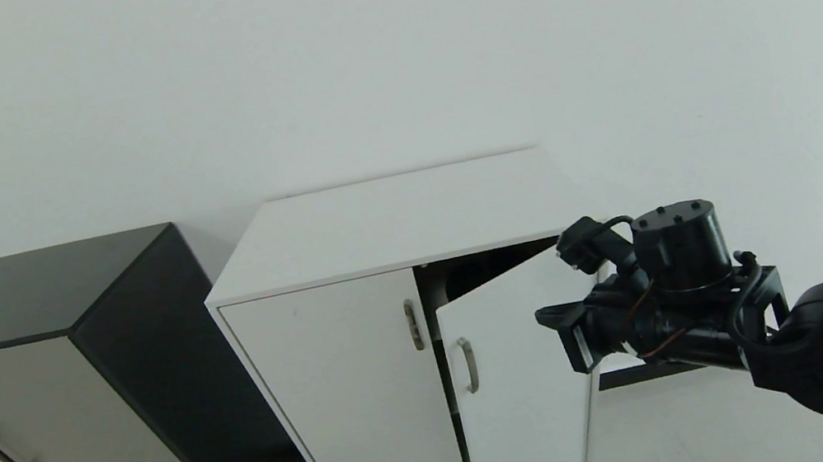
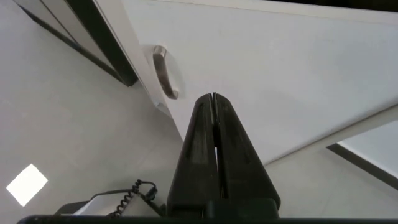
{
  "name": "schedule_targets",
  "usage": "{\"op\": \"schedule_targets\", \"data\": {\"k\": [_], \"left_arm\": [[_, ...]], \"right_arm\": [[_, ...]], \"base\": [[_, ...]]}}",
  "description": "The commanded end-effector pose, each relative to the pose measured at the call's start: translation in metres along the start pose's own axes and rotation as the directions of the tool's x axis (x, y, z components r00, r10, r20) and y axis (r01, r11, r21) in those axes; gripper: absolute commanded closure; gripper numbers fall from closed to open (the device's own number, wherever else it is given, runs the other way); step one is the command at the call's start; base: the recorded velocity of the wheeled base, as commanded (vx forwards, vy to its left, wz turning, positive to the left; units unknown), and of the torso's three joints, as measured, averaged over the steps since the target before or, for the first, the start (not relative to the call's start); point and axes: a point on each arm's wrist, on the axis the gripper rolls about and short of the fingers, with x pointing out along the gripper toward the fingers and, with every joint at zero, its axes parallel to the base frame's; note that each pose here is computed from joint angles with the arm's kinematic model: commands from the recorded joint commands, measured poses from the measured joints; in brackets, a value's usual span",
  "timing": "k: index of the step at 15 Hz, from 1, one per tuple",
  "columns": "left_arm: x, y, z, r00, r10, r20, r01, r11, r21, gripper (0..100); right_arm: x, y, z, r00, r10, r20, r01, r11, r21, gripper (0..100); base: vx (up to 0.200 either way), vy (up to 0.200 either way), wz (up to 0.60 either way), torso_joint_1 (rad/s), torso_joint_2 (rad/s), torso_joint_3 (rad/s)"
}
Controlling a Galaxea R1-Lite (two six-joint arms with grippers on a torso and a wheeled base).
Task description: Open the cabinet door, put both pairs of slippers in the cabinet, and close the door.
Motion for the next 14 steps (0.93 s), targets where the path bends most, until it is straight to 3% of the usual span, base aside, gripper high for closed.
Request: {"op": "schedule_targets", "data": {"k": [1, 7, 11, 14], "left_arm": [[0.000, 0.000, 0.000, 1.000, 0.000, 0.000, 0.000, 1.000, 0.000, 100], [0.000, 0.000, 0.000, 1.000, 0.000, 0.000, 0.000, 1.000, 0.000, 100], [0.000, 0.000, 0.000, 1.000, 0.000, 0.000, 0.000, 1.000, 0.002, 100], [0.000, 0.000, 0.000, 1.000, 0.000, 0.000, 0.000, 1.000, 0.002, 100]], "right_arm": [[0.014, -0.002, -0.001, 1.000, -0.003, -0.006, 0.003, 1.000, 0.002, 100], [0.056, -0.018, 0.001, 0.999, -0.035, 0.014, 0.034, 0.999, 0.013, 100], [0.031, -0.011, -0.007, 0.999, 0.033, 0.001, -0.033, 0.999, 0.004, 100], [0.021, -0.009, -0.006, 0.997, 0.083, 0.004, -0.083, 0.997, 0.003, 100]], "base": [[0.000, 0.000, 0.00, 0.000, 0.00, 0.000], [0.000, 0.000, 0.00, 0.000, 0.00, 0.000], [0.200, 0.000, 0.00, 0.000, 0.00, 0.006], [0.000, 0.000, 0.00, 0.000, 0.00, 0.000]]}}
